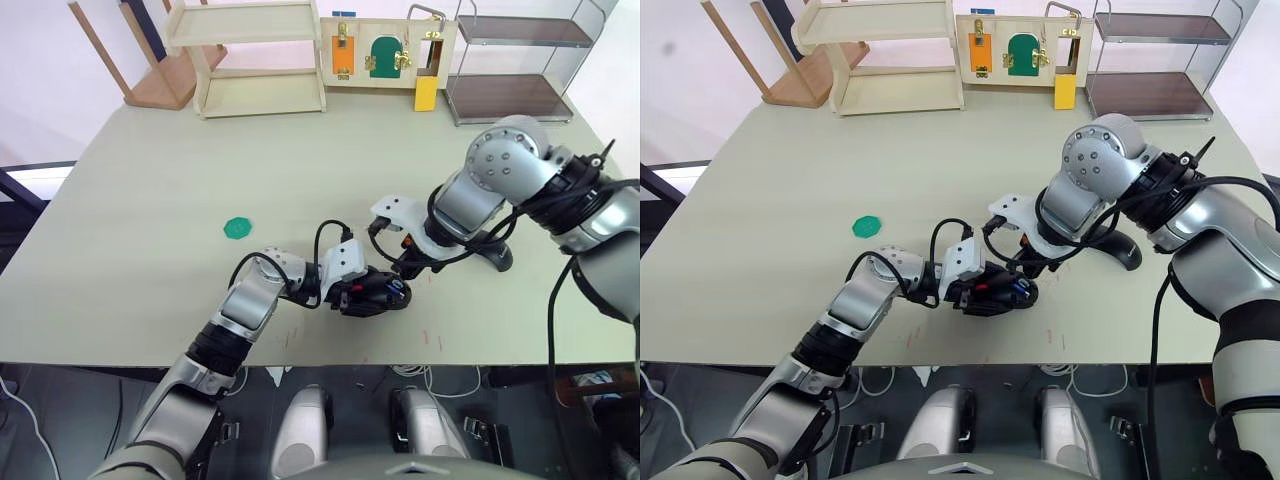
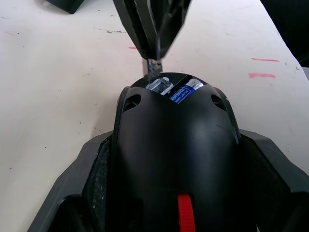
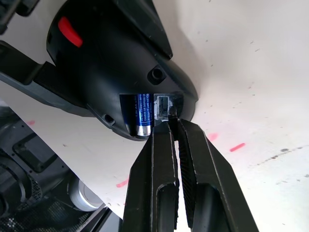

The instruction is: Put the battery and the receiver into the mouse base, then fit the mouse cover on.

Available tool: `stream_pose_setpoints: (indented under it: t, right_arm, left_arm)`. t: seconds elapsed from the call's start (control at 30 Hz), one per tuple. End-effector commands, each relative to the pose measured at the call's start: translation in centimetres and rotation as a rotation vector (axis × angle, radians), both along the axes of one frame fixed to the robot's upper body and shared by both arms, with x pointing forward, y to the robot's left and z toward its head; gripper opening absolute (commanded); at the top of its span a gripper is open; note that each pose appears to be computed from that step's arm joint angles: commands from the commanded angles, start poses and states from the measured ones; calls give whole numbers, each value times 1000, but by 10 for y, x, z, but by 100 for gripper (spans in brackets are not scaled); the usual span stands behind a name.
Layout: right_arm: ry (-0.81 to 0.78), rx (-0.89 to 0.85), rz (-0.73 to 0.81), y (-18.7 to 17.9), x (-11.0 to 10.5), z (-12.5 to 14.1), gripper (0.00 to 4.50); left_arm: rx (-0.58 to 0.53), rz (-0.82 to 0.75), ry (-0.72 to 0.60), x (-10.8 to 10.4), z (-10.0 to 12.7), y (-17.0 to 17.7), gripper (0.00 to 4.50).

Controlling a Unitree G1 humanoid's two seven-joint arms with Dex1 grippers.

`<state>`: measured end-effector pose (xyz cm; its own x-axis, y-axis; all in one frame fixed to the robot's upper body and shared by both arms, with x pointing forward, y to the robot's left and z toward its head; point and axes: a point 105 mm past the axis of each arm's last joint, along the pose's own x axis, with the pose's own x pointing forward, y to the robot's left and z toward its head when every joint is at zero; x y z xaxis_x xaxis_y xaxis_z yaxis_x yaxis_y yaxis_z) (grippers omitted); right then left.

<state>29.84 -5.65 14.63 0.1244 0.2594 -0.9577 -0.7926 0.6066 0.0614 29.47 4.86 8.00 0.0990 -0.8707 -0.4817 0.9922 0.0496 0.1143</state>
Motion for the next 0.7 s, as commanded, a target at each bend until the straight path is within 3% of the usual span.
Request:
stream_pose_setpoints:
  t: [0.03,0.7]
  right_arm:
    - [-9,30,28,5,-2,7,0]
    - [-17,17,49,7,-2,1,0]
  left_arm:
    - [49,-14,66,-10,-19,-3,304]
    - [56,-20,73,-11,-19,-2,304]
